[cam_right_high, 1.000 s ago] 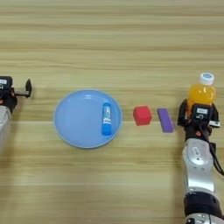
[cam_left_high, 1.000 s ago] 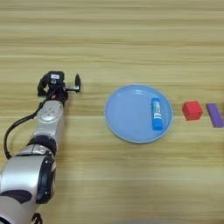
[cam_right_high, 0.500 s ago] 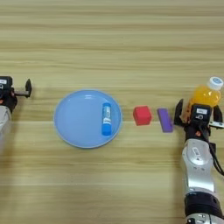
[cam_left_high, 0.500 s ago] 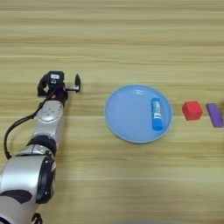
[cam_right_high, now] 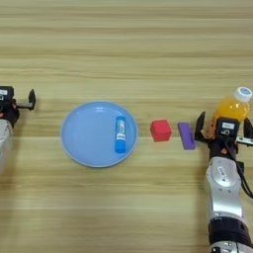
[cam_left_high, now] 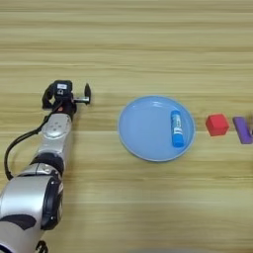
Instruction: Move the objects on the table
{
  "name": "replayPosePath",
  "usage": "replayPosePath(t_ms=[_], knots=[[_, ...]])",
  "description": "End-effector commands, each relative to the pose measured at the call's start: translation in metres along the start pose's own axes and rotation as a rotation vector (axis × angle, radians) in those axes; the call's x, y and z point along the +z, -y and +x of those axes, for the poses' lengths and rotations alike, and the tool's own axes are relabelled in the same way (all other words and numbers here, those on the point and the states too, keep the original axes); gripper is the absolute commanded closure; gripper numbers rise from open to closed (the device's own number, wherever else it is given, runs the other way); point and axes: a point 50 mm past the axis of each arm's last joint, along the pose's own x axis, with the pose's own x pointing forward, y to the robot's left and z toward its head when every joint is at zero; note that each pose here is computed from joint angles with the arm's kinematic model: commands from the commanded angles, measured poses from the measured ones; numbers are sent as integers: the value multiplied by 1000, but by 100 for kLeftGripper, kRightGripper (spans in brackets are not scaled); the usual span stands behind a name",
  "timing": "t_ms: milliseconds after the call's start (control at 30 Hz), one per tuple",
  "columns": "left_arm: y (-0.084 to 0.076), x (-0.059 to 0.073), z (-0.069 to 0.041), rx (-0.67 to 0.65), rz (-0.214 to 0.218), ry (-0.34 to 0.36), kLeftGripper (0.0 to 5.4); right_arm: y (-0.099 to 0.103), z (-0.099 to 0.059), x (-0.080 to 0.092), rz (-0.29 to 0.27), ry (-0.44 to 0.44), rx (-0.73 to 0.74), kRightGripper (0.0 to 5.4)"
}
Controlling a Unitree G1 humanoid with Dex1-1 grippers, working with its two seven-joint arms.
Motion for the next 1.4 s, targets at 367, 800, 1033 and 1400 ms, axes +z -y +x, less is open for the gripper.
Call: replayPosePath(t_ms=[367,800,1033,1400], knots=[[7,2,1,-5,7,2,0,-2,-51,3,9,-84,81,1],[8,3,2,0,8,2,0,-31,-86,3,25,-233,332,1],[7,3,2,2,8,2,0,-26,-80,-14,47,-298,313,1],[6,3,2,4,11,2,0,-32,-72,-30,79,-337,334,1]])
